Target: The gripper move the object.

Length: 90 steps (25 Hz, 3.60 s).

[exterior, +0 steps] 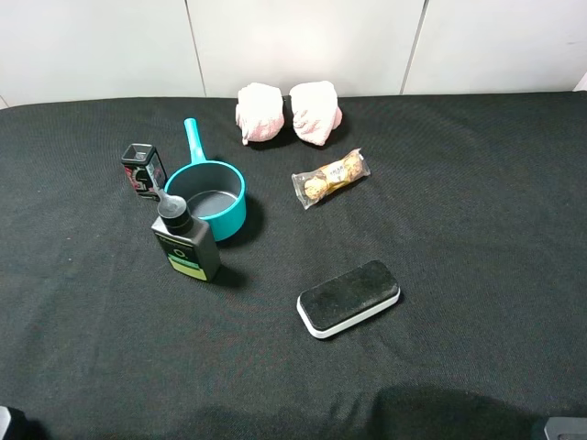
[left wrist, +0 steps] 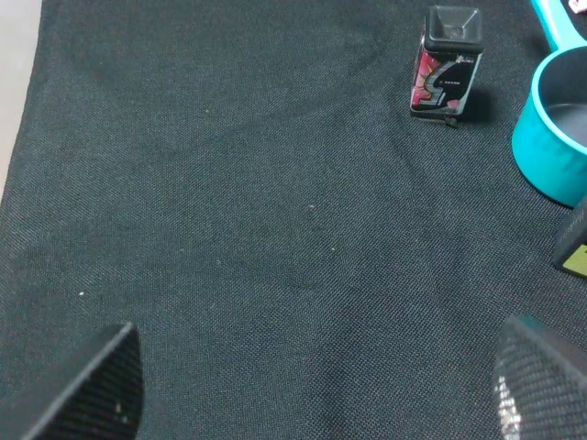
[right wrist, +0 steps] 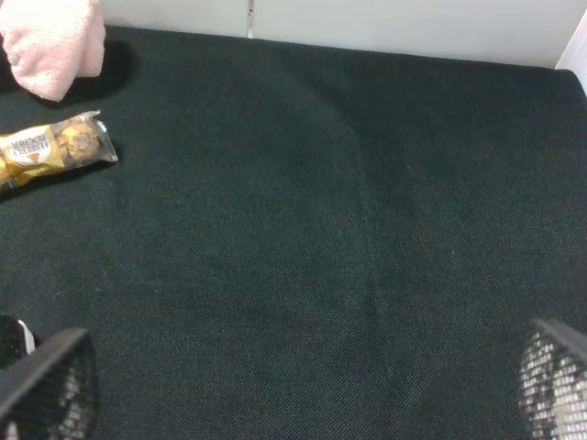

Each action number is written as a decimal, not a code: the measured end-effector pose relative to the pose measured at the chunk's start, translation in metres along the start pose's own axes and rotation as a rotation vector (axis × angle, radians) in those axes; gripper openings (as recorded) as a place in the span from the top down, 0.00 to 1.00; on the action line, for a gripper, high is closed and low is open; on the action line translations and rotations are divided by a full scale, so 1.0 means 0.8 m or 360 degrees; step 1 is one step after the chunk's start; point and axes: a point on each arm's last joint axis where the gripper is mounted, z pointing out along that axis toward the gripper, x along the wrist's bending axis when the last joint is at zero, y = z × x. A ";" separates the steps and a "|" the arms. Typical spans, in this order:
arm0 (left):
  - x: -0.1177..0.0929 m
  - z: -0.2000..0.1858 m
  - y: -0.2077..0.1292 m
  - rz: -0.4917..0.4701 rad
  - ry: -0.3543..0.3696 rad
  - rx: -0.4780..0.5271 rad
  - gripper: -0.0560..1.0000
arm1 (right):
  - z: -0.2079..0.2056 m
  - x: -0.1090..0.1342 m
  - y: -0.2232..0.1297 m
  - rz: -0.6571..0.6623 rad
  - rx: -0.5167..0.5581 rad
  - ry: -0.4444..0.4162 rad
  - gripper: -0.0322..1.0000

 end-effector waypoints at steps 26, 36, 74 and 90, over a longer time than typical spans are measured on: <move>0.000 0.000 0.000 0.0000 0.0000 0.0000 0.23 | 0.000 -0.001 0.003 0.0000 -0.0046 -0.0007 0.30; 0.000 0.000 0.000 0.0000 0.0000 0.0000 0.23 | 0.002 0.000 0.009 0.0012 -0.0091 0.0006 0.30; 0.000 0.000 0.000 0.0000 0.0000 0.0000 0.23 | 0.091 -0.009 0.079 -0.0012 0.0285 0.0118 0.30; 0.000 0.000 0.000 0.0000 0.0000 0.0000 0.23 | 0.169 -0.018 0.148 -0.0118 0.0585 0.0241 0.30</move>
